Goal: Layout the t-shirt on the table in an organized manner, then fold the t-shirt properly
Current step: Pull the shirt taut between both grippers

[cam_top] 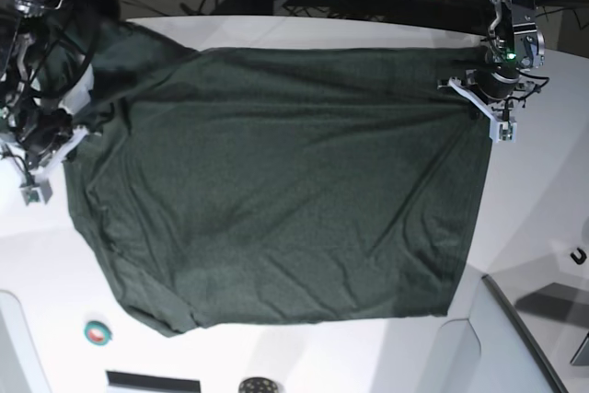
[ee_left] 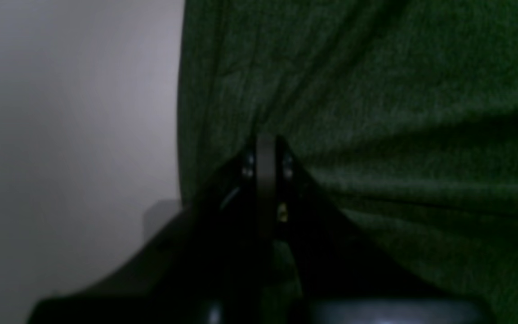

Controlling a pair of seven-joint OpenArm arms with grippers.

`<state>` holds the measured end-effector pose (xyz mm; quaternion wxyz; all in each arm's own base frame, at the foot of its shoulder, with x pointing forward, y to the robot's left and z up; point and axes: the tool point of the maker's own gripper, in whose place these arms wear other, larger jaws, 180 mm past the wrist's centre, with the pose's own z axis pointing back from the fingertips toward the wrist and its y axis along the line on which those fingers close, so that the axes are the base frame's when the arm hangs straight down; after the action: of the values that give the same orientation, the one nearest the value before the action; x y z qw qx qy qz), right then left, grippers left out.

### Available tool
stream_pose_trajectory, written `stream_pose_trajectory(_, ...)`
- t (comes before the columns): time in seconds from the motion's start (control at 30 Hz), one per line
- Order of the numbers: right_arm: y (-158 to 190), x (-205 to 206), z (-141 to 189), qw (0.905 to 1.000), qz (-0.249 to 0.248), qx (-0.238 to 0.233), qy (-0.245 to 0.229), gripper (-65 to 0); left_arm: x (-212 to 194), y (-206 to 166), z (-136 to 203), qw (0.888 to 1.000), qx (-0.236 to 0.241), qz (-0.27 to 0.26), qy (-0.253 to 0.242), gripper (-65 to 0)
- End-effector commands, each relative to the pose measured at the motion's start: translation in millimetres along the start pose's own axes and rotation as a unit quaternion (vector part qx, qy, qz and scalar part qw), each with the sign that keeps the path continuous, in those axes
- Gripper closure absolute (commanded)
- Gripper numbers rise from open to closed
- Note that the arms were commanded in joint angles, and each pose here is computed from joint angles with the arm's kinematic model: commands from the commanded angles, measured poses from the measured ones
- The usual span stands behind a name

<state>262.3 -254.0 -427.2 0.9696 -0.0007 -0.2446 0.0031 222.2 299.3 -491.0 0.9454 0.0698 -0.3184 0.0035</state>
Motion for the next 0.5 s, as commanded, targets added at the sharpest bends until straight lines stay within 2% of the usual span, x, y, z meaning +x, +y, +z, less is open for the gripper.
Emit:
stream_pose_trajectory(0.0,-10.4,2.0,7.3,0.9998,-0.008,-0.019,0.000,-0.2,-18.3,2.0,1.9,0.999,0.000,-0.010,0.039,0.0)
stream_pose_trajectory(0.07,-10.4,-13.5,12.4,0.9995,-0.011,-0.026,0.012,-0.2,-19.2,2.6,1.8,0.999,0.001,-0.009,0.040,0.0)
stream_pose_trajectory(0.17,-7.8,-15.2,8.0,0.9995,-0.012,-0.021,-0.019,-0.3,-19.2,2.6,1.8,0.999,0.001,-0.009,0.040,0.0)
stream_pose_trajectory(0.3,-7.6,-5.4,-14.6,0.9986,-0.028,-0.004,-0.044,-0.3,-17.2,2.5,1.7,0.999,0.001,-0.009,0.038,0.0)
stream_pose_trajectory(0.47,-11.8,8.1,-41.6,0.9988,-0.037,0.019,-0.026,-0.2,-15.7,2.6,1.3,0.999,0.001,-0.010,0.036,0.0)
